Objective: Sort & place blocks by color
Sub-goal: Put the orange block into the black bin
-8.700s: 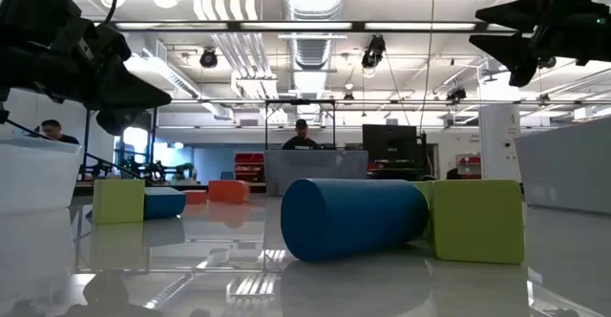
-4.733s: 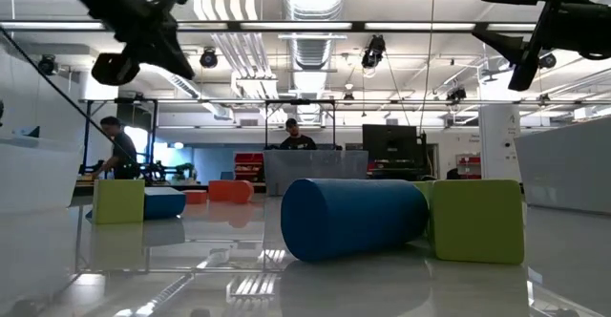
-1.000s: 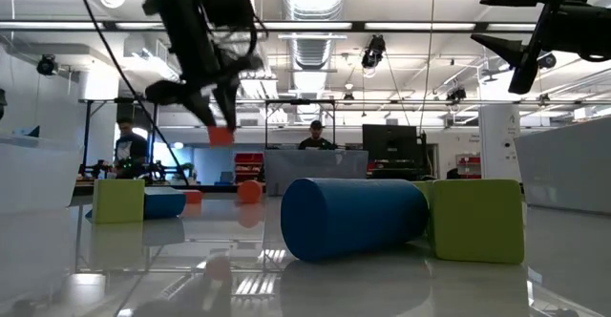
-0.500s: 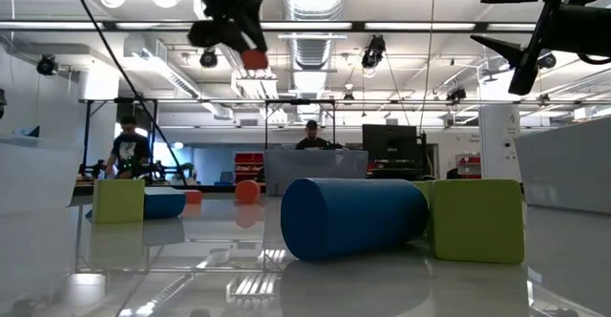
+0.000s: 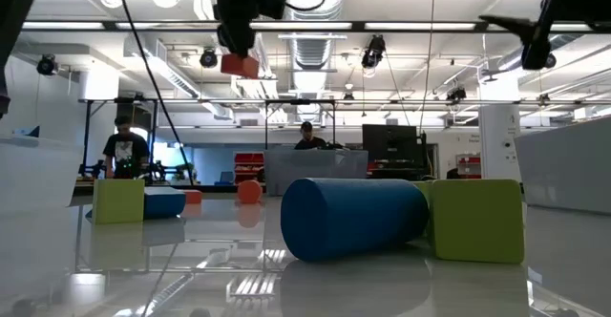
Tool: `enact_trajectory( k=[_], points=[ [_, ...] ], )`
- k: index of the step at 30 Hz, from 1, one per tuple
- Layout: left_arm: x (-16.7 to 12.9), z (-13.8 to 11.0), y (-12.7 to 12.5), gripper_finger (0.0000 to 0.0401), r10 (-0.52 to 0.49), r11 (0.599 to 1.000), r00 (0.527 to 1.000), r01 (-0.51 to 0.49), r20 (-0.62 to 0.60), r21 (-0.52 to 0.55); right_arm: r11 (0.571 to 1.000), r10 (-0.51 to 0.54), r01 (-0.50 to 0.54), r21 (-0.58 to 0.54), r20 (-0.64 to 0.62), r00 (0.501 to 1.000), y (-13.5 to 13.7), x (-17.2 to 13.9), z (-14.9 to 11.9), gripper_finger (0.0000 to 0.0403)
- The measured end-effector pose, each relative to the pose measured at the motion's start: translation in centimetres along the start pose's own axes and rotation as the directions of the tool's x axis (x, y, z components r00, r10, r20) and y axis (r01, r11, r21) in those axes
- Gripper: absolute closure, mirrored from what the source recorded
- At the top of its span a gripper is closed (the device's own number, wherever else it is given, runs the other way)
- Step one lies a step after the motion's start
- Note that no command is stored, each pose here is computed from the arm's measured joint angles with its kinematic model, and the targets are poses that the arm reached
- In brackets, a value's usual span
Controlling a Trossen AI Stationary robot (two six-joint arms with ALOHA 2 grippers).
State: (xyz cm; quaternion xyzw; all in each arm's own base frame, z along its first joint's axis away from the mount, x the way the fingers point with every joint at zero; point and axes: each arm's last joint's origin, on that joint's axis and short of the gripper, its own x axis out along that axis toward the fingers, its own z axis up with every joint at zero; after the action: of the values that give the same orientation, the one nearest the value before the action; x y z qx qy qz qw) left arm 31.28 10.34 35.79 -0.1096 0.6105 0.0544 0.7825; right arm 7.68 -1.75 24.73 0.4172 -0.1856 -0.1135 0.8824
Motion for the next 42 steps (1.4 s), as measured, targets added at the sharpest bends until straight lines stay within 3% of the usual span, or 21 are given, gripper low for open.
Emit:
enact_trajectory(
  k=[12,25,35,42],
  points=[
    [3.1,3.5,2.1,0.0289,0.005,0.989,1.0,0.0,-0.031,0.147,0.998,0.037,-0.034,-0.06,0.045,0.998,3.7,-1.3,3.5,0.0177],
    [4.7,7.2,4.7,0.0289,0.028,0.965,0.999,-0.034,0.027,0.261,0.998,0.029,-0.026,-0.058,0.048,0.998,3.7,-1.2,3.6,0.0177],
    [7.1,8.7,9.1,0.0289,0.082,0.957,0.989,-0.113,0.127,0.268,0.998,0.013,-0.01,-0.057,0.062,0.998,3.7,-1.1,3.6,0.0177],
    [9.6,9.1,11.6,0.0289,0.096,0.965,0.988,-0.123,0.124,0.231,0.999,-0.003,0.006,-0.051,0.07,0.998,3.6,-1.0,3.5,0.0177]
  ],
)
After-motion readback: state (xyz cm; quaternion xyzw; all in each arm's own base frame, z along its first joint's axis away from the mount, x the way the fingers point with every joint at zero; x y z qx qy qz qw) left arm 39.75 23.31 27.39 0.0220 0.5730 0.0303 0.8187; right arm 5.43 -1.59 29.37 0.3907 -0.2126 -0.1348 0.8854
